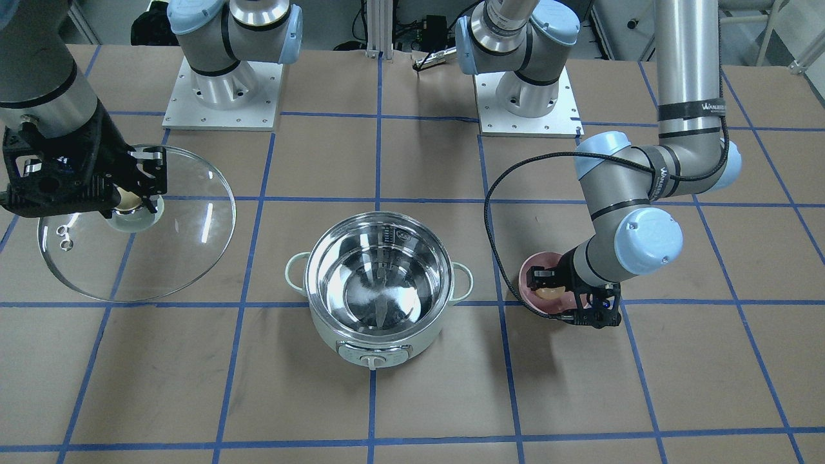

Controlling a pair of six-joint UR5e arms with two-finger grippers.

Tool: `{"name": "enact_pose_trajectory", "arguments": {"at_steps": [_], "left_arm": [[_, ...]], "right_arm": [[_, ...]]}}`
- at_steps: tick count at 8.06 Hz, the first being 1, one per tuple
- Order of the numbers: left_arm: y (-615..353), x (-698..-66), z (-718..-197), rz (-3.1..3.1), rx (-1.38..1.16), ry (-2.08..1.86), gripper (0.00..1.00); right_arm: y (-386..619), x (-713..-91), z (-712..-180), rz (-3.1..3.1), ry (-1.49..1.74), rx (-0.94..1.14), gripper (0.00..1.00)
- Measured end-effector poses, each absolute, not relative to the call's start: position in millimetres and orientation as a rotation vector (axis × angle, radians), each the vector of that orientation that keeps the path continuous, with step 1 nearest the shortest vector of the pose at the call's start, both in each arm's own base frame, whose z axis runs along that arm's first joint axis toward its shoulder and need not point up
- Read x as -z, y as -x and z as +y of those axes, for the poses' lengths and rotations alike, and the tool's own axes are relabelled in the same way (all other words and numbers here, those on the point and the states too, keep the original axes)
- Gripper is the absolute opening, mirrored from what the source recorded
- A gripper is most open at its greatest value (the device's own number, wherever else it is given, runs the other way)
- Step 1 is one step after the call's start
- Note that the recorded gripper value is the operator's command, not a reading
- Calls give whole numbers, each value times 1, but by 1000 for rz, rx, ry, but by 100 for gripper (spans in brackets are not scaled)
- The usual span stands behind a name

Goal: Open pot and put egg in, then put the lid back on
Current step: 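Lift the egg with the left gripper and carry it over the pot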

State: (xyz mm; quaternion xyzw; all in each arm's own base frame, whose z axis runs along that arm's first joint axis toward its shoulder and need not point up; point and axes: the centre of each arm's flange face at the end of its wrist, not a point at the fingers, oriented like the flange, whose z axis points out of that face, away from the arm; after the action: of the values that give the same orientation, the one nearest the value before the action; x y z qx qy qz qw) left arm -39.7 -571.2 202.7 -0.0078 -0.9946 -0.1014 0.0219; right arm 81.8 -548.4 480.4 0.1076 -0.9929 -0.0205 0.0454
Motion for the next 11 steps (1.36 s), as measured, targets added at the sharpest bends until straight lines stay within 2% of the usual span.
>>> {"name": "enact_pose_trajectory", "arguments": {"at_steps": [6, 10, 11], "left_arm": [[95, -322, -556, -3022, 85, 28, 19], [251, -356, -536, -2951, -55, -63, 23], [287, -348, -533, -2932, -102, -49, 28]], "right_arm": [[-47, -481, -552, -3036, -352, 72, 0], [-26, -482, -552, -3040, -351, 76, 0], [-24, -482, -552, -3039, -347, 77, 0]]}}
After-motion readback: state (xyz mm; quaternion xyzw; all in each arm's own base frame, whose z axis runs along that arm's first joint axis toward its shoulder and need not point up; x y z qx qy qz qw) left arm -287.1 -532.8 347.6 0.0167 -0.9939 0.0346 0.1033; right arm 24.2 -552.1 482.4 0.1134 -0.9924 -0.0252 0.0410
